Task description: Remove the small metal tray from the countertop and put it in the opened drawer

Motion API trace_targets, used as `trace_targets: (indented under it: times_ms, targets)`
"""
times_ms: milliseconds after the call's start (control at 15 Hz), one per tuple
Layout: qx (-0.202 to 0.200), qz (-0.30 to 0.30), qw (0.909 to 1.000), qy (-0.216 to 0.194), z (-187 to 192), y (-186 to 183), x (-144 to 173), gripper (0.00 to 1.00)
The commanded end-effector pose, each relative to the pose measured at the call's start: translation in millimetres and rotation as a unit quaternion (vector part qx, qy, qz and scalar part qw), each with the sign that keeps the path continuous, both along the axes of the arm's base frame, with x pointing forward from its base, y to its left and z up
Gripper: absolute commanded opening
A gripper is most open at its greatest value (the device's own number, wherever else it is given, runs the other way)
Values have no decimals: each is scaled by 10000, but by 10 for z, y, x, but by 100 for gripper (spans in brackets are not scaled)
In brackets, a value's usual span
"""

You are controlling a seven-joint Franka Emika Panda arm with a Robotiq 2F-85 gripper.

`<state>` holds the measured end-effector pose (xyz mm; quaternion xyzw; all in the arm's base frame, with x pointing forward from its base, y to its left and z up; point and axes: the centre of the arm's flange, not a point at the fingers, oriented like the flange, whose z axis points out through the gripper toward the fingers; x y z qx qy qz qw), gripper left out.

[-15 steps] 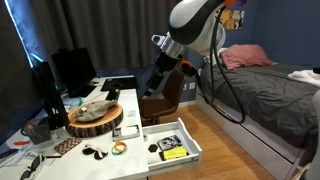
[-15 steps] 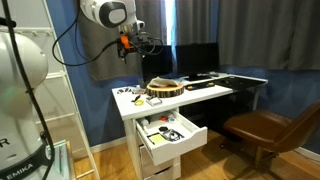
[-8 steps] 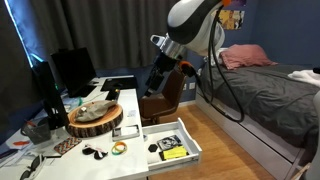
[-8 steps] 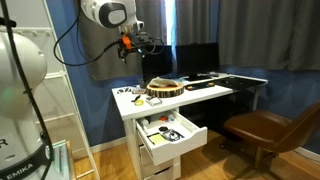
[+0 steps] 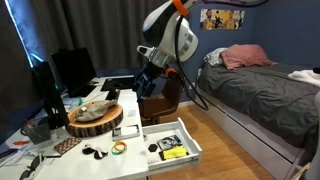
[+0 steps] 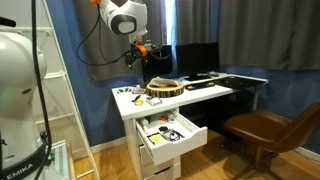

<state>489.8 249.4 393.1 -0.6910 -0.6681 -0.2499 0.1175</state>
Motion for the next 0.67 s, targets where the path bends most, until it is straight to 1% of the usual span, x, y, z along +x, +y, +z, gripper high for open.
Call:
trace_targets:
  times_ms: [0, 267, 400, 600]
  targets:
    - [-3, 239, 9997, -36, -392, 21, 582, 100]
    - [-20, 132, 9999, 5, -856, -59, 904, 100]
    - [-33, 6, 10000, -7, -1075, -73, 1036, 100]
    - [-37, -259, 9996, 82, -1363, -32, 1214, 100]
